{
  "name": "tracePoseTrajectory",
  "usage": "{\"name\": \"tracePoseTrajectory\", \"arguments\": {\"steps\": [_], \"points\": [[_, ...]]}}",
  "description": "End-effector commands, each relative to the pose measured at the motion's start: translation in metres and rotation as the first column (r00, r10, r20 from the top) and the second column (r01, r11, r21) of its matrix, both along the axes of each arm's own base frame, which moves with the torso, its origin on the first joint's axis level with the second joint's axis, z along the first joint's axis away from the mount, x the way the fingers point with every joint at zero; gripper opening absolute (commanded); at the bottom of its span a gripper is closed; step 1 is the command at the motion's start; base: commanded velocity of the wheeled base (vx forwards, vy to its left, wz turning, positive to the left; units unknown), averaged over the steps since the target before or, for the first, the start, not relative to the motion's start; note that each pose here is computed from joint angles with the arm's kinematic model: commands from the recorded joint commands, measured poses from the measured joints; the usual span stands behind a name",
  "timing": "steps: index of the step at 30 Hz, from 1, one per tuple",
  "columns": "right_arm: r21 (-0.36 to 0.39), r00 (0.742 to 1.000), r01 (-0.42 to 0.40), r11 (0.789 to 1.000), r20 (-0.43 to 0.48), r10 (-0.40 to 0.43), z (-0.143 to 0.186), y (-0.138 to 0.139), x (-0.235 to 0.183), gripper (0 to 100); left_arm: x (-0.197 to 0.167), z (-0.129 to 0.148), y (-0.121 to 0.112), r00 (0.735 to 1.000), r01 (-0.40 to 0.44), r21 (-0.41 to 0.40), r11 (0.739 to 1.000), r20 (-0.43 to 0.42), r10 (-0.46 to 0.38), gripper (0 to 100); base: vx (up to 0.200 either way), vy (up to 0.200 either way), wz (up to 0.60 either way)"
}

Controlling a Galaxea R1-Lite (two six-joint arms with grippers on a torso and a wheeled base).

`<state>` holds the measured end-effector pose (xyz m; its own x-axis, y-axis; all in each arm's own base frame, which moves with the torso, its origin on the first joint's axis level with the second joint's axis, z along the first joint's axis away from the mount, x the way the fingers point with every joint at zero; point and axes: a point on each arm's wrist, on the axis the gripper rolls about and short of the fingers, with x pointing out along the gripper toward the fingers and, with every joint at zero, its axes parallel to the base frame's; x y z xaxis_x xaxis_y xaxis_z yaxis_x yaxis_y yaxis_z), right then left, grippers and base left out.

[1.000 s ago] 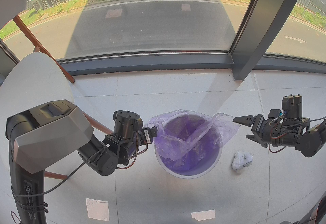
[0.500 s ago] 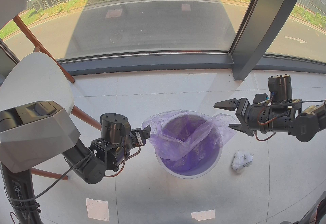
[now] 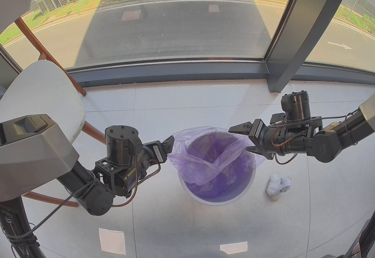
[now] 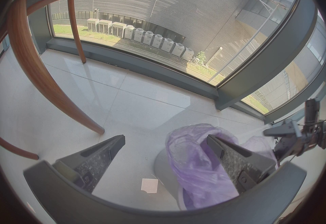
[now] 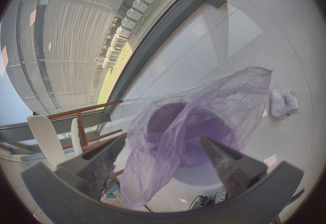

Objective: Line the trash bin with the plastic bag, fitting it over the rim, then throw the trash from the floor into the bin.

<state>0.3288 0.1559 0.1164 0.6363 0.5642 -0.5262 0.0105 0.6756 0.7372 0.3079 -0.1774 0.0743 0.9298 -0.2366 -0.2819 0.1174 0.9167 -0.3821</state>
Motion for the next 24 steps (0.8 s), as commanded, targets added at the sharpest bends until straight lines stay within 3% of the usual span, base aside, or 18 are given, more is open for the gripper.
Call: {"name": "tracePoseTrajectory", "arguments": {"steps": [1,4,8,10,13,14,19,24], "points": [[-0.034,1.0,0.002,0.999,-0.028,-0.003,-0.016,0.012,0.004,0,-0.022,0.021,-0.002,0.999,0.041,-0.023,0.999,0.033,-0.04,100,0.0,0.0,0.0],[-0.047,1.0,0.012,0.999,-0.028,-0.013,-0.016,0.013,0.0,0,-0.036,0.03,-0.001,0.997,0.065,-0.032,0.997,0.042,-0.063,100,0.0,0.0,0.0],[-0.054,1.0,-0.003,0.999,-0.024,0.002,-0.007,0.012,-0.019,0,-0.063,0.036,0.0,0.986,0.165,-0.051,0.985,0.026,-0.164,100,0.0,0.0,0.0],[-0.063,0.999,-0.019,0.998,-0.036,0.016,-0.008,0.012,-0.03,0,-0.069,0.036,0.0,0.984,0.179,-0.102,0.979,0.002,-0.179,100,0.0,0.0,0.0],[-0.072,0.998,-0.03,0.997,-0.049,0.026,-0.011,0.013,-0.036,0,-0.071,0.037,-0.003,0.985,0.164,-0.19,0.968,-0.023,-0.171,100,0.0,0.0,0.0],[-0.08,0.998,-0.025,0.996,-0.052,0.021,-0.013,0.011,-0.038,0,-0.076,0.033,-0.005,0.982,0.153,-0.239,0.959,-0.07,-0.175,100,0.0,0.0,0.0],[-0.099,0.999,-0.009,0.995,-0.051,0.004,-0.014,0.011,-0.041,0,-0.089,0.018,-0.014,0.952,0.115,-0.292,0.95,-0.241,-0.189,100,0.0,0.0,0.0],[-0.098,0.999,-0.012,0.995,-0.05,0.007,-0.013,0.011,-0.043,0,-0.081,0.024,-0.027,0.925,0.038,-0.347,0.937,-0.342,-0.164,100,0.0,0.0,0.0]]}}
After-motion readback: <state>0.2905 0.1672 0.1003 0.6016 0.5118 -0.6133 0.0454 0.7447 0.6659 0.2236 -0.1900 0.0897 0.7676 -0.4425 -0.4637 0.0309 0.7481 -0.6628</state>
